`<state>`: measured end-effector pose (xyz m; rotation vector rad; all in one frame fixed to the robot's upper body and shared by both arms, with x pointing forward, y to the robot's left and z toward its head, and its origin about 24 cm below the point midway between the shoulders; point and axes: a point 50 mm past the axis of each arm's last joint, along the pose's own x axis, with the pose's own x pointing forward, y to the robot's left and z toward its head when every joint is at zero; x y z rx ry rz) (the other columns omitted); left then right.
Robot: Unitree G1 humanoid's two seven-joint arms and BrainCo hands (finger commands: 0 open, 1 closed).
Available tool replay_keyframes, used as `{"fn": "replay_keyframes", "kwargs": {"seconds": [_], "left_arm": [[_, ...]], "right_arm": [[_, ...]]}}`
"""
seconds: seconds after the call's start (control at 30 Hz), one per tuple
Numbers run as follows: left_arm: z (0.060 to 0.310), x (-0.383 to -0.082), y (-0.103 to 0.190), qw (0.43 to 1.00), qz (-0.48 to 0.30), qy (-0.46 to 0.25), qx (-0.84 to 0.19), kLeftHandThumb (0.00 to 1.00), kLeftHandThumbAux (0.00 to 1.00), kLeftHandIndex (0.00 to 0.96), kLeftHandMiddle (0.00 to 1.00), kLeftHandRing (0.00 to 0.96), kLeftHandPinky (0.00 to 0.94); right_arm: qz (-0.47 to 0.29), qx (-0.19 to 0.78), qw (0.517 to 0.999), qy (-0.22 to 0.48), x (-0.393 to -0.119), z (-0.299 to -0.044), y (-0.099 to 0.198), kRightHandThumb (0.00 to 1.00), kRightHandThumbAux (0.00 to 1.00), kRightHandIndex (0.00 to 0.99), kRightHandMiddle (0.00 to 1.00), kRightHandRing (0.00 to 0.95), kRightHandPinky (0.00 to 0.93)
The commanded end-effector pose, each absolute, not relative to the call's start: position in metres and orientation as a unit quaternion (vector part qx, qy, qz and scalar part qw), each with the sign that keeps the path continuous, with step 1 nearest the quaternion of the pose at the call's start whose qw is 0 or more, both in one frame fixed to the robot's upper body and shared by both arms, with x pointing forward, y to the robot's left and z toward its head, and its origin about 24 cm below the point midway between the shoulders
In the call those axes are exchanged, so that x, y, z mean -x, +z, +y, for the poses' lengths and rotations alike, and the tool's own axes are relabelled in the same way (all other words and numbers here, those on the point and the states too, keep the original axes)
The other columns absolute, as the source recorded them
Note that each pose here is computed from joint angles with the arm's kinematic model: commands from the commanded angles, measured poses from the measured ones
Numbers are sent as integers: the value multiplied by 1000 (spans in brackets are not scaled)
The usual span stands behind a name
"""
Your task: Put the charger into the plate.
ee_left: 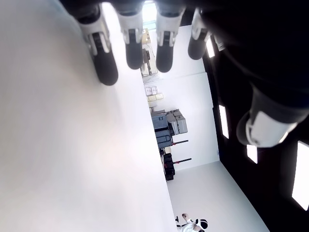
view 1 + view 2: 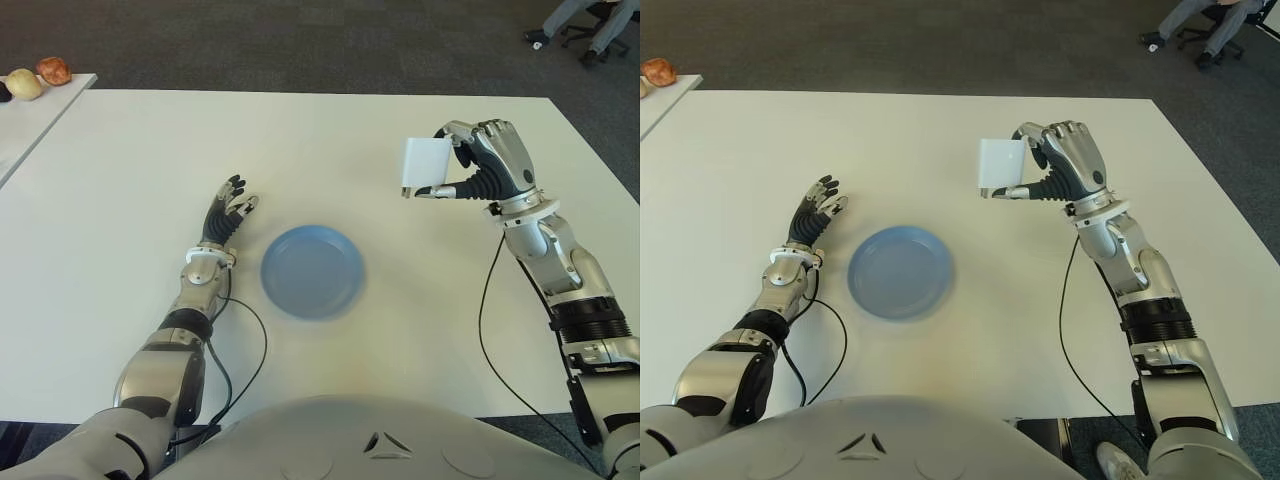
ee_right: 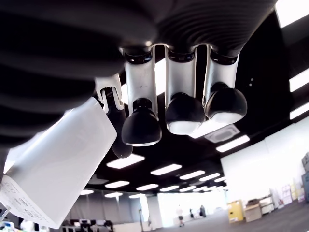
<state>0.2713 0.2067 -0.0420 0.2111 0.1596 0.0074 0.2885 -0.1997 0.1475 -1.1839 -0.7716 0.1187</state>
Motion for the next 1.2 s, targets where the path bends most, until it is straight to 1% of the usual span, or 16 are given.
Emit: {"fn": "replay_keyframes", "kwargs": {"seconds": [0.03,0.1,0.17,0.3,0.47,0.6,0.73,1.03,1.2], "left_arm": [[204,-239,-81,975,194,-7,-105,0,525,94,134,117,110],[203,-239,-81,976,193,-7,-105,0,526,94,134,117,111],[202,-239,-81,976,192,-8,-106,0,527,97,134,116,108],[201,-240,-81,975,193,-8,-107,0,530,100,134,115,105],[199,-240,-81,976,193,-7,-104,0,533,98,132,116,105],[198,-240,-81,976,192,-6,-102,0,534,95,132,119,111],[196,-239,-82,976,193,-3,-99,0,537,93,133,123,115],[194,-238,-81,979,182,-6,-96,0,539,87,132,125,120],[193,-238,-80,979,178,-9,-97,0,541,86,134,130,136]], "right_arm": [[-363,535,760,67,-293,-185,153,633,754,815,883,881,873],[-364,534,760,71,-293,-183,153,633,756,814,883,881,873],[-368,524,763,92,-293,-167,150,632,760,812,881,878,870],[-372,513,765,117,-292,-149,146,626,768,806,878,874,865],[-363,502,770,153,-291,-128,134,616,777,803,876,870,864],[-356,500,772,165,-291,-121,127,608,781,804,877,870,867],[-338,498,776,187,-291,-112,111,603,785,809,881,874,870],[-321,494,778,218,-288,-94,89,586,801,814,886,881,869],[-302,489,780,245,-284,-84,71,582,807,807,883,878,860]]}}
